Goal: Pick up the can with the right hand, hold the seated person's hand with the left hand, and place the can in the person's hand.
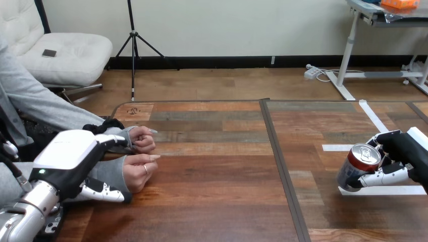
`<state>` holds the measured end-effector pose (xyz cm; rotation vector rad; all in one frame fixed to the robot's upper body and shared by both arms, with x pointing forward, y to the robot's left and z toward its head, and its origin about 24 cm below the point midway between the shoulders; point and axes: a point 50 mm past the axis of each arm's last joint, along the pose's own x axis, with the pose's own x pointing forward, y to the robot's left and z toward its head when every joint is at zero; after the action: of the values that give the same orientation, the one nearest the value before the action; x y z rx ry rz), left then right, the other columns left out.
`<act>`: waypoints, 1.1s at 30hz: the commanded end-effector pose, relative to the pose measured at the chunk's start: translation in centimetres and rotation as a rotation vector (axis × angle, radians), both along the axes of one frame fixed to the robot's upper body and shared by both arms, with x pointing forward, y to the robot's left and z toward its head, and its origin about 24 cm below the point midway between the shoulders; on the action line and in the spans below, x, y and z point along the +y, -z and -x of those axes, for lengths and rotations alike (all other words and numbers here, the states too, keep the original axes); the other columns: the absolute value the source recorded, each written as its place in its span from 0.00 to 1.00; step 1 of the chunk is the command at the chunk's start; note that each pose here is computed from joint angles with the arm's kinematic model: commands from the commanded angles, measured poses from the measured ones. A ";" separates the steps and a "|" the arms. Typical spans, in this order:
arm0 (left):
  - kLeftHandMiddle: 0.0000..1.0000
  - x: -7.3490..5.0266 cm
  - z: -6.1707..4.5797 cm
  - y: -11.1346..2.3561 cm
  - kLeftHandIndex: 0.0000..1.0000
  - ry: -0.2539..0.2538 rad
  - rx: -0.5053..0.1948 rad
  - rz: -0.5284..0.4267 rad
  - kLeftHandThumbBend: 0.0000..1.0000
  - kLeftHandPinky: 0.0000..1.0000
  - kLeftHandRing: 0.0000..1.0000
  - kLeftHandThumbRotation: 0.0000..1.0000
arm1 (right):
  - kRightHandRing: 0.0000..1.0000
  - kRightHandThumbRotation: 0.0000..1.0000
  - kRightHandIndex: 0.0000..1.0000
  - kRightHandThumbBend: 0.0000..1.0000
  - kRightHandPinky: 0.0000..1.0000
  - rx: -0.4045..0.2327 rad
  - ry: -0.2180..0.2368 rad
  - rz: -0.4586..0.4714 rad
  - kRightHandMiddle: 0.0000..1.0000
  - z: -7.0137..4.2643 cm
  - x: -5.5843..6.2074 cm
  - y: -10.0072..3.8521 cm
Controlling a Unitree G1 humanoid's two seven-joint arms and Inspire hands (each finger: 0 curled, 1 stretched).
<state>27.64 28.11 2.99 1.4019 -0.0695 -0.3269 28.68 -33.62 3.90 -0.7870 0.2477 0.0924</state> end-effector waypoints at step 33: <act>0.80 1.7 -2.1 -1.2 0.79 -0.036 0.053 -0.244 1.00 0.76 0.78 0.36 | 0.23 0.00 0.41 0.84 0.18 -0.139 0.000 -0.084 0.31 -1.3 0.4 -2.2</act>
<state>28.31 29.25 2.40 1.5660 0.0527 -0.3923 28.56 -33.80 4.02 -0.7533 0.2349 0.0775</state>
